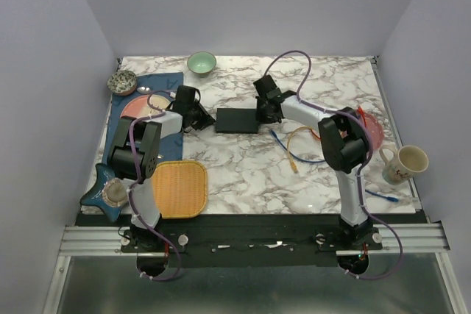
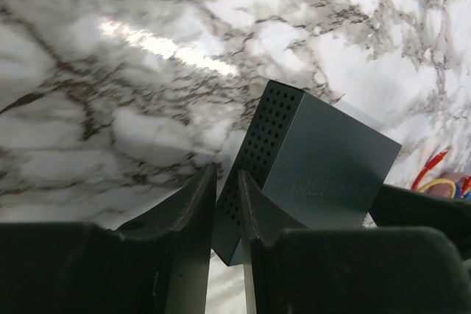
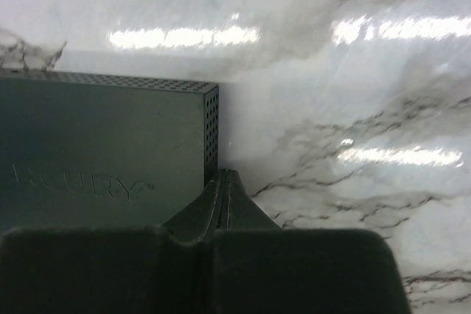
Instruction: Pull the plug from the switch port
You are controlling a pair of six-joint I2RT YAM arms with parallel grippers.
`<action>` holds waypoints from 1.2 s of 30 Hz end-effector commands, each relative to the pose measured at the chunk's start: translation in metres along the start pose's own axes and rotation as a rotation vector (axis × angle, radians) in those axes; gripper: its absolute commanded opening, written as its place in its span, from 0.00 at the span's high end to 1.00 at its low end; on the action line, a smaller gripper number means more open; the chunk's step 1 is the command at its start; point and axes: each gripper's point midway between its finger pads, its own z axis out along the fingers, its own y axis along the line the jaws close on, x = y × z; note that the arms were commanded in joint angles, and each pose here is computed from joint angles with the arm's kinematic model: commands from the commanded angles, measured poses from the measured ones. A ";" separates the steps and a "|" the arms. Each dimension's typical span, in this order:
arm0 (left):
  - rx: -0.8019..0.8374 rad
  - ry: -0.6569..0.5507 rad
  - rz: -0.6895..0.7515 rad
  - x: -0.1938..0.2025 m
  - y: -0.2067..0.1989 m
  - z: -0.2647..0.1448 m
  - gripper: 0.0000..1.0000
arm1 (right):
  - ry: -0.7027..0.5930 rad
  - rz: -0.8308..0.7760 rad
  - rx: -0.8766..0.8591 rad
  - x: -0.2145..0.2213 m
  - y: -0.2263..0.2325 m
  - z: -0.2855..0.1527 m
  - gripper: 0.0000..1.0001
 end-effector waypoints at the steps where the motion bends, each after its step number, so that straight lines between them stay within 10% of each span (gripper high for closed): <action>1: 0.081 0.119 0.035 0.049 -0.018 -0.028 0.69 | 0.209 -0.048 -0.218 0.100 0.075 -0.017 0.99; 14: 0.056 0.328 0.151 0.149 0.020 -0.070 0.69 | 0.268 0.006 -0.154 0.174 0.019 -0.062 0.99; 30: -0.041 0.163 0.188 0.122 0.027 -0.087 0.73 | 0.208 -0.015 -0.082 0.146 0.012 -0.054 0.99; 36: -0.101 -0.002 0.196 0.079 0.023 -0.115 0.38 | 0.016 -0.020 0.032 0.108 -0.017 -0.098 0.88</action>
